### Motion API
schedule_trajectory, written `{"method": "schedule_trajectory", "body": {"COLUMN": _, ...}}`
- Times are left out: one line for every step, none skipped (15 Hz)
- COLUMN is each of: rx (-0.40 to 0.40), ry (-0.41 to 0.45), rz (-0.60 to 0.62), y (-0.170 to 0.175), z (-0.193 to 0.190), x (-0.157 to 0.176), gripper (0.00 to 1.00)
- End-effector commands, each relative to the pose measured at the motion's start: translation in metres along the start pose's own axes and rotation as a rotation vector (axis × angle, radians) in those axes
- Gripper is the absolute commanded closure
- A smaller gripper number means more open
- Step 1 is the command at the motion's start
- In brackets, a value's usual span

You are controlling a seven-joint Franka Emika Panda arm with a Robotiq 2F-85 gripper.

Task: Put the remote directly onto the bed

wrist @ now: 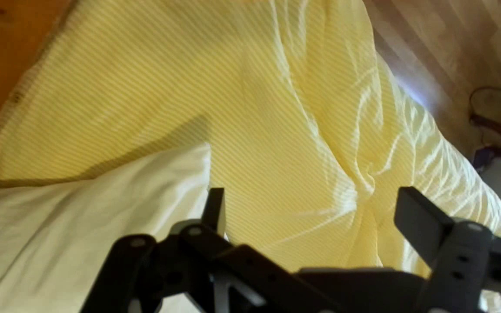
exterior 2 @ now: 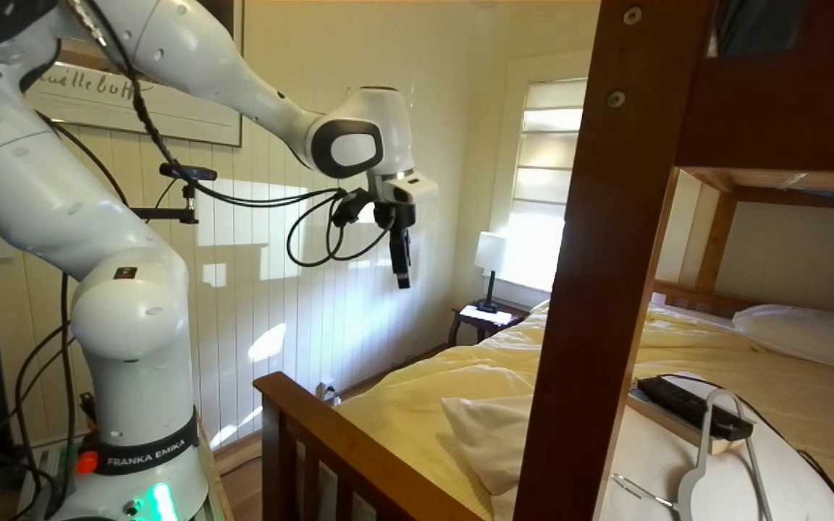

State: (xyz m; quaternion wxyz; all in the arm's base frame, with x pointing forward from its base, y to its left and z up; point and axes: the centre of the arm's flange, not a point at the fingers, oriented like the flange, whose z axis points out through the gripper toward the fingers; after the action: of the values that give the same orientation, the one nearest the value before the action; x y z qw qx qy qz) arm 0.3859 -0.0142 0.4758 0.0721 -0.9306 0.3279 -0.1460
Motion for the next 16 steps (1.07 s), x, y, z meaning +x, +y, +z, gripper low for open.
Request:
{"method": "schedule_trajectory", "body": {"rx": -0.037, "ry": 0.132, "rz": 0.141, "y": -0.081, "z": 0.017, "x": 0.032, "gripper": 0.00}}
{"method": "schedule_trajectory", "body": {"rx": -0.031, "ry": 0.169, "rz": 0.177, "y": -0.096, "z": 0.022, "x": 0.035, "gripper": 0.00}}
{"method": "schedule_trajectory", "body": {"rx": -0.027, "ry": 0.203, "rz": 0.216, "y": -0.104, "z": 0.023, "x": 0.039, "gripper": 0.00}}
{"method": "schedule_trajectory", "body": {"rx": -0.027, "ry": 0.234, "rz": 0.255, "y": -0.107, "z": 0.023, "x": 0.045, "gripper": 0.00}}
{"method": "schedule_trajectory", "body": {"rx": -0.031, "ry": 0.264, "rz": 0.297, "y": -0.106, "z": 0.024, "x": 0.052, "gripper": 0.00}}
{"method": "schedule_trajectory", "body": {"rx": -0.039, "ry": 0.292, "rz": 0.339, "y": -0.100, "z": 0.024, "x": 0.061, "gripper": 0.00}}
{"method": "schedule_trajectory", "body": {"rx": -0.053, "ry": 0.323, "rz": 0.381, "y": -0.091, "z": 0.024, "x": 0.072, "gripper": 0.00}}
{"method": "schedule_trajectory", "body": {"rx": -0.074, "ry": 0.350, "rz": 0.427, "y": -0.079, "z": 0.025, "x": 0.079, "gripper": 0.00}}
{"method": "schedule_trajectory", "body": {"rx": -0.110, "ry": 0.366, "rz": 0.472, "y": -0.068, "z": 0.026, "x": 0.085, "gripper": 0.00}}
{"method": "schedule_trajectory", "body": {"rx": -0.071, "ry": 0.329, "rz": 0.394, "y": -0.069, "z": 0.020, "x": 0.069, "gripper": 0.00}}
{"method": "schedule_trajectory", "body": {"rx": -0.086, "ry": 0.347, "rz": 0.426, "y": -0.060, "z": 0.021, "x": 0.076, "gripper": 0.00}}
{"method": "schedule_trajectory", "body": {"rx": -0.093, "ry": 0.353, "rz": 0.444, "y": -0.055, "z": 0.022, "x": 0.080, "gripper": 0.00}}
{"method": "schedule_trajectory", "body": {"rx": -0.094, "ry": 0.354, "rz": 0.452, "y": -0.054, "z": 0.023, "x": 0.081, "gripper": 0.00}}
{"method": "schedule_trajectory", "body": {"rx": -0.094, "ry": 0.354, "rz": 0.456, "y": -0.054, "z": 0.023, "x": 0.081, "gripper": 0.00}}
{"method": "schedule_trajectory", "body": {"rx": -0.093, "ry": 0.355, "rz": 0.457, "y": -0.055, "z": 0.023, "x": 0.080, "gripper": 0.00}}
{"method": "schedule_trajectory", "body": {"rx": -0.092, "ry": 0.355, "rz": 0.458, "y": -0.056, "z": 0.023, "x": 0.080, "gripper": 0.00}}
